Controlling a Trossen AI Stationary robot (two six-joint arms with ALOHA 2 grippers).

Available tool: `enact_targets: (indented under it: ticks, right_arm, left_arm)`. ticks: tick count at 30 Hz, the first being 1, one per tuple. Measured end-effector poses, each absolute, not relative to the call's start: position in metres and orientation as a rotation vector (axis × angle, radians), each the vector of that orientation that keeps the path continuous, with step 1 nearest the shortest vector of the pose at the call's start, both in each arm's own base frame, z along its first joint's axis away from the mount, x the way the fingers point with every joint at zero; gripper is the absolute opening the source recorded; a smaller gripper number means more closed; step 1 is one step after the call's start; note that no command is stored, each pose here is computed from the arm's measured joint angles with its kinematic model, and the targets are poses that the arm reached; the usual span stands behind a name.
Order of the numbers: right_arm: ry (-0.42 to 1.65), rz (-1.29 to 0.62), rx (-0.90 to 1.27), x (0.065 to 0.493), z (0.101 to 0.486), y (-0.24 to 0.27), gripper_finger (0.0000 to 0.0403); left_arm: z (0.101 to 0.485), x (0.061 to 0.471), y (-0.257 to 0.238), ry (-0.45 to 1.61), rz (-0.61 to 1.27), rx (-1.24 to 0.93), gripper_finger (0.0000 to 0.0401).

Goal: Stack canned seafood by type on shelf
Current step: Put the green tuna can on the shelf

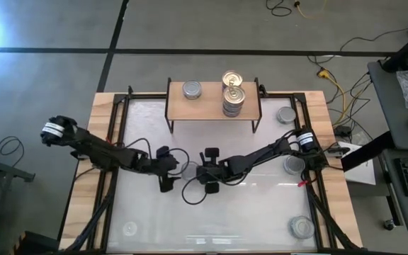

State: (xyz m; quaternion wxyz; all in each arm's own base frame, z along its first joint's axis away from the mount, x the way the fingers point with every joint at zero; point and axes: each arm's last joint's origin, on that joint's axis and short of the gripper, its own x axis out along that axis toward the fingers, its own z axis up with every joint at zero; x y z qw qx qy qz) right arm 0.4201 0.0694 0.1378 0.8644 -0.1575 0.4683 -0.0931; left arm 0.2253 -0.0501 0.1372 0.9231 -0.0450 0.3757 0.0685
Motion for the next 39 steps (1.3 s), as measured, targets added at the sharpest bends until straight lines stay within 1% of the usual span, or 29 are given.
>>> enact_targets:
  ticks: [4, 7, 9, 13, 18, 23, 26, 29, 32, 36, 39]
  right_arm:
    - [0.975, -0.198, -0.327, 0.421, 0.138, 0.068, 0.0013]
    - [0.966, -0.202, -0.322, 0.422, 0.139, 0.067, 0.0013]
    - [0.965, -0.206, -0.32, 0.422, 0.139, 0.065, 0.0013]
    - [0.967, -0.208, -0.305, 0.423, 0.139, 0.062, 0.0013]
    - [0.968, -0.184, -0.247, 0.423, 0.138, 0.062, 0.0013]
    - [0.999, -0.196, -0.24, 0.419, 0.137, 0.061, 0.0013]
    - [1.007, -0.193, -0.242, 0.419, 0.145, 0.062, 0.0013]
    - [1.008, -0.192, -0.244, 0.418, 0.164, 0.065, 0.0013]
    - [1.056, -0.196, -0.243, 0.411, 0.176, 0.066, 0.0013]
    - [1.137, -0.224, -0.216, 0.399, 0.181, 0.069, 0.0013]
    - [1.148, -0.235, -0.193, 0.395, 0.18, 0.075, 0.0013]
  left_arm:
    - [0.123, 0.224, -0.05, 0.819, 0.141, -0.054, 0.0368]
    - [0.113, 0.225, -0.05, 0.794, 0.132, -0.018, 0.0394]
    - [0.11, 0.23, -0.051, 0.723, 0.098, -0.008, 0.0395]
    - [0.101, 0.24, -0.053, 0.65, 0.052, 0.006, 0.0393]
    - [0.089, 0.256, -0.057, 0.642, 0.045, 0.027, 0.0399]
    - [0.088, 0.266, -0.061, 0.623, 0.021, 0.014, 0.0399]
    - [0.09, 0.267, -0.062, 0.602, 0.003, 0.01, 0.04]
    - [0.091, 0.267, -0.063, 0.595, -0.001, 0.007, 0.04]
    - [0.09, 0.268, -0.063, 0.597, 0.008, -0.005, 0.04]
    - [0.089, 0.268, -0.063, 0.599, 0.014, -0.026, 0.0399]
    - [0.086, 0.268, -0.063, 0.604, 0.017, -0.029, 0.0394]
